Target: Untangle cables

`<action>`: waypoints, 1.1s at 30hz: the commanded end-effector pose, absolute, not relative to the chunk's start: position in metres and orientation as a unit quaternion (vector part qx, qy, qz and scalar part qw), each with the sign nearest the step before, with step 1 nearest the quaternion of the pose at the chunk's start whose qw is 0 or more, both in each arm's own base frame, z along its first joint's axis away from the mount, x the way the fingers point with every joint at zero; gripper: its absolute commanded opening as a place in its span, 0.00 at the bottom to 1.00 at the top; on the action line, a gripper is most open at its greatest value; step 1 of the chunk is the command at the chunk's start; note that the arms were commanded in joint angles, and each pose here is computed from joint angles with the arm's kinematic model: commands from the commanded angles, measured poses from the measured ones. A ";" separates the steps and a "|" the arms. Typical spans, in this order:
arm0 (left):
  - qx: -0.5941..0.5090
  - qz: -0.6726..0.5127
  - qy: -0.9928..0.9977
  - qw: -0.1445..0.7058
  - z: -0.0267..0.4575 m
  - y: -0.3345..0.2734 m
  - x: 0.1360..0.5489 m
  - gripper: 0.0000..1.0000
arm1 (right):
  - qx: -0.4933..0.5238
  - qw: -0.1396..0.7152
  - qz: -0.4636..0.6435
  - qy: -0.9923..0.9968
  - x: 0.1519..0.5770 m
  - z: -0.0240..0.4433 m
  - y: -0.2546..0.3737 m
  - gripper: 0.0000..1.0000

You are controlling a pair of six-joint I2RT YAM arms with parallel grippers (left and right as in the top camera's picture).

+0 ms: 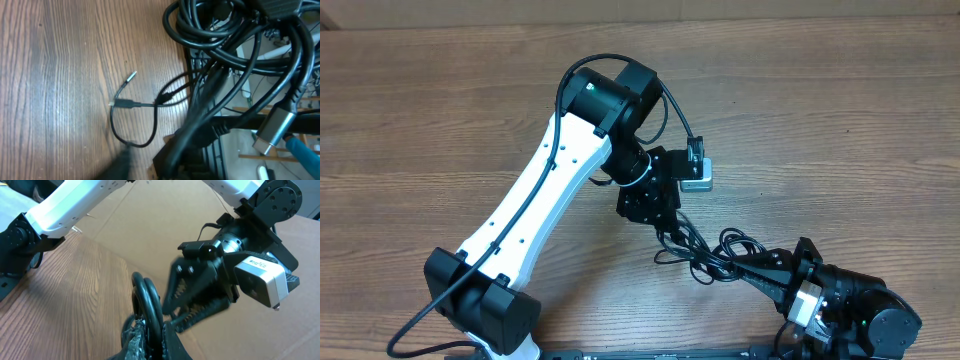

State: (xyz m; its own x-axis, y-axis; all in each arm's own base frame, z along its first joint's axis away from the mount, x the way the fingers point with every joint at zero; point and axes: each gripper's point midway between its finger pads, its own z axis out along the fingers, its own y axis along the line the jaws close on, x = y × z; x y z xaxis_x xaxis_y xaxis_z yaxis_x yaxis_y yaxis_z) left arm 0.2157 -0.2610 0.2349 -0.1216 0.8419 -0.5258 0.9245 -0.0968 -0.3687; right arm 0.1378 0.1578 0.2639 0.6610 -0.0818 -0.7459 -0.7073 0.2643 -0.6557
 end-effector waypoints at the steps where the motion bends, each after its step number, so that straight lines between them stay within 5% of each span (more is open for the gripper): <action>1: 0.671 -0.335 0.657 0.070 0.234 -0.264 0.218 0.04 | -0.566 0.720 0.213 0.342 0.136 0.270 0.158 0.04; 19: 0.592 -0.331 0.730 0.088 0.235 -0.272 0.245 0.04 | -0.566 0.720 0.213 0.342 0.136 0.270 0.158 0.04; 33: 0.347 -0.340 0.865 0.129 0.242 -0.229 0.329 0.04 | -0.566 0.719 0.213 0.342 0.136 0.270 0.158 0.04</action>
